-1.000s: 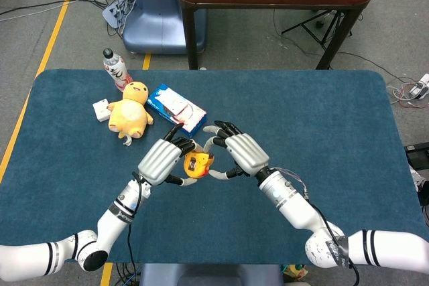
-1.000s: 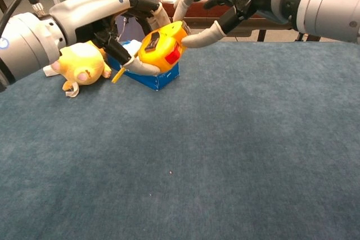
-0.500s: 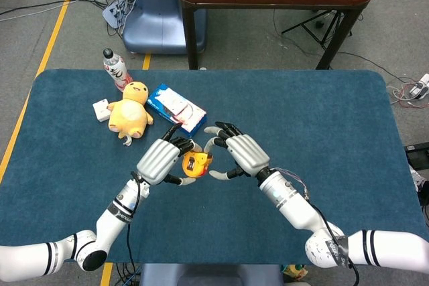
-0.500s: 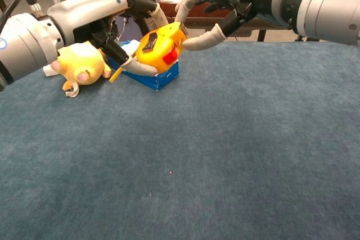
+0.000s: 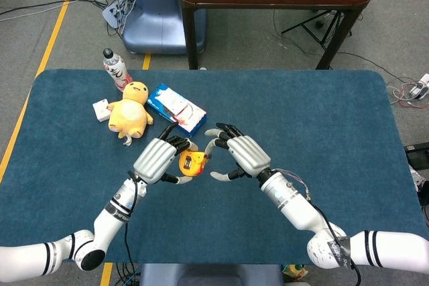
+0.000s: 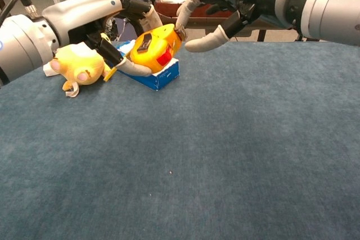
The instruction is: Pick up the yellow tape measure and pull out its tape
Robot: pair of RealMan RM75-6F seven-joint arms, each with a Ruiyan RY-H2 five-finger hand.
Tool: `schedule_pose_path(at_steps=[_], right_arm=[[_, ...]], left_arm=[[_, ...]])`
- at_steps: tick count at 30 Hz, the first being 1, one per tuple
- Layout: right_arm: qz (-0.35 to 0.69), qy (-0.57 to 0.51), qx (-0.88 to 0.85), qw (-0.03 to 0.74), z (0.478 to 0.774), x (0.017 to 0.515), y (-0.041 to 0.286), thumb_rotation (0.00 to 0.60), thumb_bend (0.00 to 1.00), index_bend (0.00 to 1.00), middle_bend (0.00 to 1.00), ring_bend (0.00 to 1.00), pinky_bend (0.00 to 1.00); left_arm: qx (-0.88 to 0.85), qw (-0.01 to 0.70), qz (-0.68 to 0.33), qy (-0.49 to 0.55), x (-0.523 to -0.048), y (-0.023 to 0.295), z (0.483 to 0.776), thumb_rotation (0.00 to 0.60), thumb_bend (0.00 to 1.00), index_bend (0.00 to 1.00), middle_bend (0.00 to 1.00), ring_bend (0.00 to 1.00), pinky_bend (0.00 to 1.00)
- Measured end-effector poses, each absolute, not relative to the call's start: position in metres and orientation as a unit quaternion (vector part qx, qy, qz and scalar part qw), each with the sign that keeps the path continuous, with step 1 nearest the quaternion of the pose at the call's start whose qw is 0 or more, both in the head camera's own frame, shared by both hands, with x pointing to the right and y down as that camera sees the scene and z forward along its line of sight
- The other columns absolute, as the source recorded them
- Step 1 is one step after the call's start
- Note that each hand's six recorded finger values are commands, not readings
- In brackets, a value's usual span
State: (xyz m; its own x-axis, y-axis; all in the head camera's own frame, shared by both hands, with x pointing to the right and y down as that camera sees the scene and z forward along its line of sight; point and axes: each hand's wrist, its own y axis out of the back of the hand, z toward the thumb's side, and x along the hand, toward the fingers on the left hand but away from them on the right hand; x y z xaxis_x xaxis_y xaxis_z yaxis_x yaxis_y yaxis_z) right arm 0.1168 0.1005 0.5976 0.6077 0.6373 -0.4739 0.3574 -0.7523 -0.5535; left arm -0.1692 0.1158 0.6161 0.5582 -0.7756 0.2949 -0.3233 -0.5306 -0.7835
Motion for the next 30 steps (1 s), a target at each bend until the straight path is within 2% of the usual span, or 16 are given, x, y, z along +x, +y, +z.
schedule_pose_path(at_steps=[30], right_arm=[[0.350,-0.291,-0.867,0.203,0.6026,0.1239,0.0995,0.600,0.33,0.56,0.23,0.03,0.00]], left_arm=[[-0.811,0.346,-0.331,0.337,-0.1762,0.1175,0.6194,0.600,0.14,0.54,0.55,0.34,0.02]])
